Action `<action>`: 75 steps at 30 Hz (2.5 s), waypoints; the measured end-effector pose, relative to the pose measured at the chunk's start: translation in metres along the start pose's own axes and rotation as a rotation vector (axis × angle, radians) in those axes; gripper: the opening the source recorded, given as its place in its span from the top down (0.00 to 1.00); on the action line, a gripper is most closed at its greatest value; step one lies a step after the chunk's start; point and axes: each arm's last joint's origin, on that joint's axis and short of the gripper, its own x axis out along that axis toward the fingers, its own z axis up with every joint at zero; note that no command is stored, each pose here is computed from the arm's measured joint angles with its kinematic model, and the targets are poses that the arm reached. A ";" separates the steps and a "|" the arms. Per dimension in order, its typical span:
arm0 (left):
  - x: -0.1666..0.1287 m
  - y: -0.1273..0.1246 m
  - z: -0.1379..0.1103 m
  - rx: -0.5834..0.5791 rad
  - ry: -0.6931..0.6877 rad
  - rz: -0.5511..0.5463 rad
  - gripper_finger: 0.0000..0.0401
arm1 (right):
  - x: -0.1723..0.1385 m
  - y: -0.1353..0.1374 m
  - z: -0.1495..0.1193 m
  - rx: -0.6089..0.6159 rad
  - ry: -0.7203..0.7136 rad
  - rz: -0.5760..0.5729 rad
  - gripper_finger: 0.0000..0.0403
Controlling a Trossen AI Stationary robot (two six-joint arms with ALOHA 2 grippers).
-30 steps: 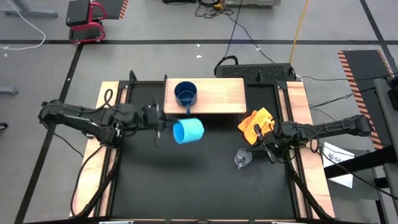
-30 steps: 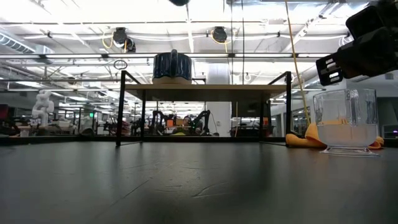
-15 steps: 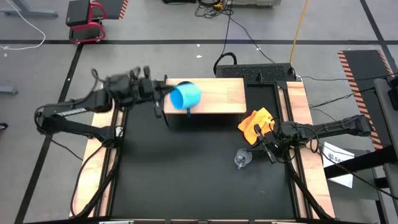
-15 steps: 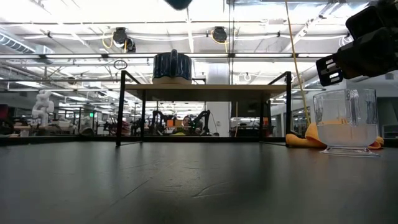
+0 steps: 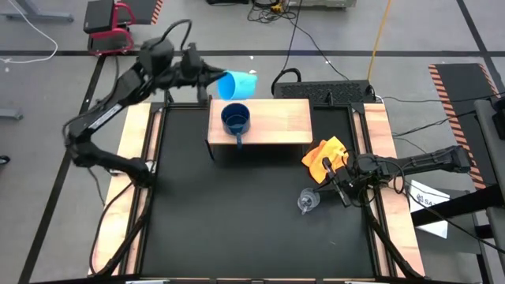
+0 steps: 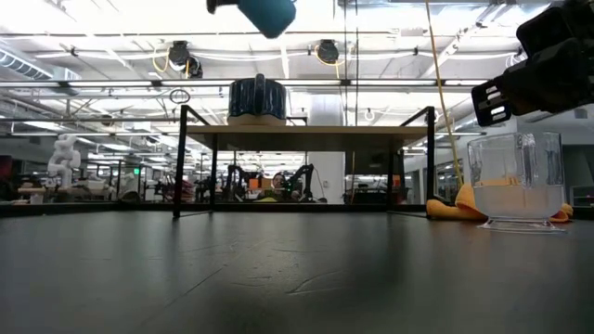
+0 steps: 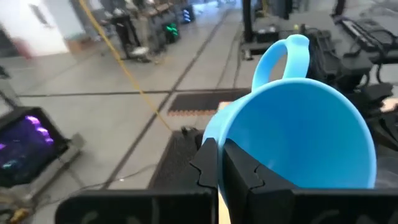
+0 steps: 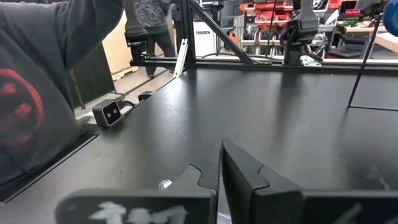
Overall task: Stack small to large cups/mugs on shelf
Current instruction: Put the blue mug on the shelf
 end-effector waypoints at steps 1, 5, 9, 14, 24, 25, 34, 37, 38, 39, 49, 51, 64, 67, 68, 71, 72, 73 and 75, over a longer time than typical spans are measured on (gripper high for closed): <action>0.006 0.007 0.000 -0.001 0.005 -0.015 0.99 | 0.000 0.000 0.000 0.002 0.000 0.000 0.98; 0.024 0.038 -0.002 0.003 0.040 -0.059 0.99 | 0.000 0.000 0.000 0.017 0.000 -0.001 0.98; 0.037 0.062 0.001 0.040 0.046 -0.092 0.99 | 0.000 0.000 0.000 0.019 0.000 -0.001 0.98; 0.049 0.086 0.006 0.087 0.033 -0.124 0.99 | 0.000 0.000 0.000 0.019 0.000 -0.001 0.98; 0.053 0.122 0.034 0.174 -0.138 -0.081 0.99 | 0.000 0.000 0.006 0.025 -0.065 0.003 0.98; 0.051 0.125 0.033 0.166 -0.148 -0.091 0.99 | 0.000 0.000 0.007 0.025 -0.067 0.003 0.98; 0.059 0.120 0.023 0.188 -0.141 -0.234 0.99 | 0.000 0.000 0.007 0.022 -0.071 0.003 0.98; 0.062 0.115 0.024 0.201 -0.138 -0.250 0.99 | 0.000 0.000 0.007 0.014 -0.072 0.002 0.98; 0.062 0.115 0.023 0.197 -0.132 -0.253 0.99 | 0.000 0.000 0.007 0.009 -0.074 0.003 0.98; 0.063 0.115 0.022 0.192 -0.123 -0.256 0.99 | 0.000 0.000 0.008 0.004 -0.078 0.003 0.98; 0.071 0.096 0.011 0.233 -0.026 -0.339 0.99 | 0.000 0.000 0.008 -0.025 -0.083 0.001 0.98; 0.077 0.090 0.009 0.253 -0.010 -0.354 0.99 | 0.000 0.000 0.008 -0.025 -0.083 0.001 0.98; 0.135 0.053 -0.014 0.334 0.118 -0.435 0.99 | 0.000 0.000 0.008 -0.025 -0.084 0.001 0.98; 0.148 0.041 -0.018 0.368 0.152 -0.446 0.99 | 0.000 0.000 0.008 -0.025 -0.085 0.002 0.98; 0.151 0.037 -0.020 0.380 0.162 -0.451 0.99 | 0.000 0.000 0.008 -0.025 -0.084 0.001 0.98; 0.156 0.028 -0.020 0.401 0.187 -0.451 0.99 | 0.000 0.000 0.008 -0.025 -0.084 0.001 0.98; 0.157 0.025 -0.020 0.410 0.195 -0.457 0.99 | 0.000 0.000 0.008 -0.025 -0.084 0.001 0.98; 0.158 0.022 -0.020 0.419 0.200 -0.464 0.99 | 0.000 0.000 0.008 -0.025 -0.084 0.001 0.98; 0.160 0.019 -0.021 0.424 0.219 -0.466 0.99 | 0.000 0.000 0.008 -0.025 -0.085 0.001 0.98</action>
